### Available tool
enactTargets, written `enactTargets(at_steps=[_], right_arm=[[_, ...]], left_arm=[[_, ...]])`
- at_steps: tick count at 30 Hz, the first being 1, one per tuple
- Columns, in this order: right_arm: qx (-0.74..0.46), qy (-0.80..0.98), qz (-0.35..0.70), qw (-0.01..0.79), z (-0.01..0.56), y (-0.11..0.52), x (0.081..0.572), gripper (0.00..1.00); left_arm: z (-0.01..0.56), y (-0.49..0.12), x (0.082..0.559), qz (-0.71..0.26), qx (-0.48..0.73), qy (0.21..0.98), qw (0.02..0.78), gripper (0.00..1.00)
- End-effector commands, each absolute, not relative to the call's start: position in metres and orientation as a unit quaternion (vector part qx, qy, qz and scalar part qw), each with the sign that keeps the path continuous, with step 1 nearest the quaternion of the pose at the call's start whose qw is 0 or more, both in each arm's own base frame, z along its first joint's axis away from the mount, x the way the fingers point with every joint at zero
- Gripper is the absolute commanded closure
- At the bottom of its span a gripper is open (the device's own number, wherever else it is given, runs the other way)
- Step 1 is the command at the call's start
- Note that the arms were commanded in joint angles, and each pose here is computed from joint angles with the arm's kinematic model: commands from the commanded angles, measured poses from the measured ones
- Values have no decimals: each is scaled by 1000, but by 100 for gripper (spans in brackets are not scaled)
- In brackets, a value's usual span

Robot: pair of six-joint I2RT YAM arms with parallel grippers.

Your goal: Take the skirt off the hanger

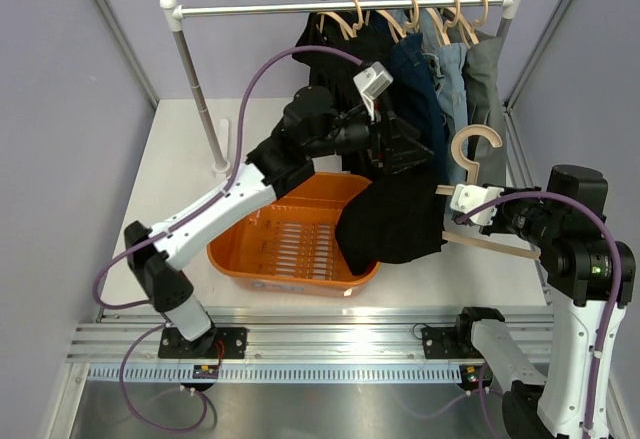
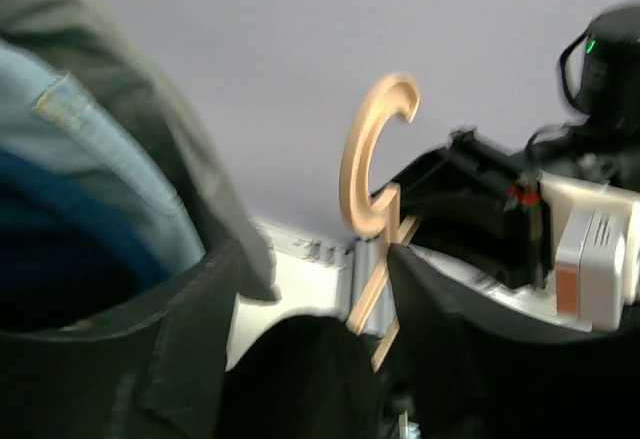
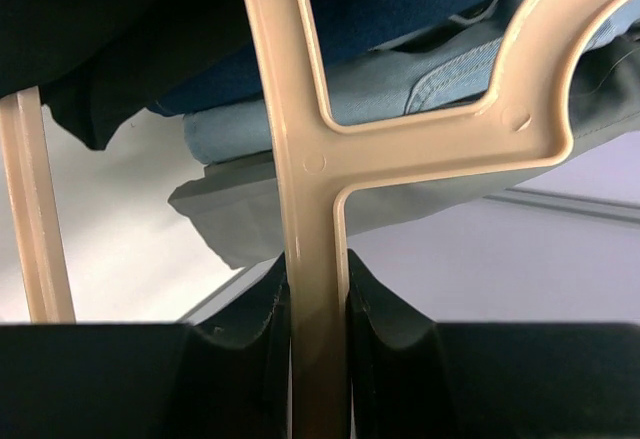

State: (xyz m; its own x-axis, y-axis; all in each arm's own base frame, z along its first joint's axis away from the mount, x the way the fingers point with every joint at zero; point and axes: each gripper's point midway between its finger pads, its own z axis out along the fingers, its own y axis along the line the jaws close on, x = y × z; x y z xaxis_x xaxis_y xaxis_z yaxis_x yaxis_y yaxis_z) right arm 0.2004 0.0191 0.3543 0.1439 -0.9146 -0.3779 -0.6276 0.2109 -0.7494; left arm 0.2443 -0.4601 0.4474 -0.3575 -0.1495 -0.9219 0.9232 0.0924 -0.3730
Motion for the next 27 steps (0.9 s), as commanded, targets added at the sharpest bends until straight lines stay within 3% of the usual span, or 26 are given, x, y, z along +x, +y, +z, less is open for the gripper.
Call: enactTargets(at_steps=[1,9,17,20,21,23,26,27], right_arm=[[-586,647,-180,453,358,10,199,100],[-577,652,-175,460,360,11,198,100],[-569,650,-161,477,371,17,200,100],[-565,648,-161,485,378,19,200,100],[-564,645,-163,488,382,19,200,100],[-563,645,-162,490,384,20,199,100],[-560,644,-161,496,388,21,198,100],[-559,645,-160,496,388,21,198,100]], left_arm=[[427,-423,237,-504,372,606,490,25],[354,-363,219,-385,475,622,489,2],[297,-359,224,-385,484,657,430,3],[282,-362,229,-379,481,672,415,10],[279,-362,230,-377,480,676,412,20],[274,-363,230,-382,479,679,404,29],[275,-370,224,-409,479,670,393,54],[276,-371,221,-419,477,669,387,71]])
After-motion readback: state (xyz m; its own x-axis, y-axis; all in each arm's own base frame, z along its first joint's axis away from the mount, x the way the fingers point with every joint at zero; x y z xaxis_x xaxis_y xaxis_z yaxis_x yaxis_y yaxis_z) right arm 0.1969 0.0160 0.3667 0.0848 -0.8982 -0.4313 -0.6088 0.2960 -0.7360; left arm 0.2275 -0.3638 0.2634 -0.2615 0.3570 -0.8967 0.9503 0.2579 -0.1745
